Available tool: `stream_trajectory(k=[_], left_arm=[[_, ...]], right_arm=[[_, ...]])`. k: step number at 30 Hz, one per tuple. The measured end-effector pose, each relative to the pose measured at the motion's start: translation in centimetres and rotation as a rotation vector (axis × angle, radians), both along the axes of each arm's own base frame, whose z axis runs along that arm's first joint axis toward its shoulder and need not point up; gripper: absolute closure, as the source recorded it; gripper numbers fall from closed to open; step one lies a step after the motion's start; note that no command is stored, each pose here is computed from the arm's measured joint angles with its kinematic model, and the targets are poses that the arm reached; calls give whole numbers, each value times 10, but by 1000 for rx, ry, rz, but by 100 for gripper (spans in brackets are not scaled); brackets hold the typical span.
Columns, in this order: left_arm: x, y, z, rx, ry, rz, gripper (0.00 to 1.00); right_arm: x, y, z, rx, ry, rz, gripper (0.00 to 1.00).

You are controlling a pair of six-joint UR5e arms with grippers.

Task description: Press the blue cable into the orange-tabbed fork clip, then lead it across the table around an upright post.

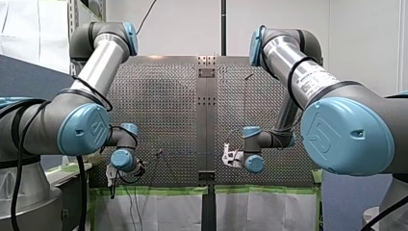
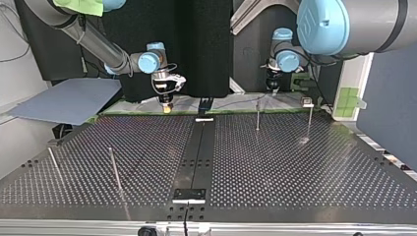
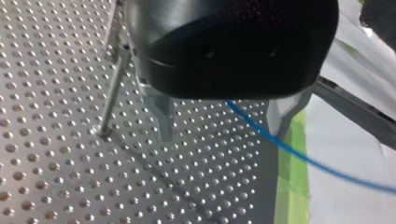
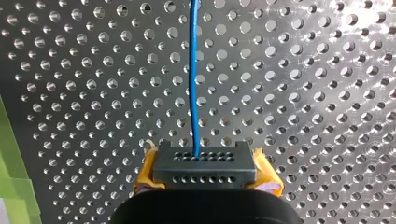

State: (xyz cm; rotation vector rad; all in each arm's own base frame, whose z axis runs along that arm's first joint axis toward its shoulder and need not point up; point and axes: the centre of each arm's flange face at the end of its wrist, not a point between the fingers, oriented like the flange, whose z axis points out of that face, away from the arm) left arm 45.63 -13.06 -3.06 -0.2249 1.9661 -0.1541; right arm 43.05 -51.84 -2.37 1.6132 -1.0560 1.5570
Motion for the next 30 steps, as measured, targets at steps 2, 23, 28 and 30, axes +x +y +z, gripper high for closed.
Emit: stream_trajectory(k=[2, 23, 28, 30], left_arm=[[-1, 0, 2, 0, -4, -1, 2], [-19, -29, 61, 25, -94, -93, 2], [-25, -35, 69, 19, -98, -112, 2], [-27, -38, 70, 19, -96, -117, 2]], right_arm=[[0, 0, 0, 2, 1, 0, 100], [0, 1, 0, 5, 1, 0, 100], [0, 0, 0, 5, 0, 0, 100], [0, 0, 0, 5, 0, 0, 100]])
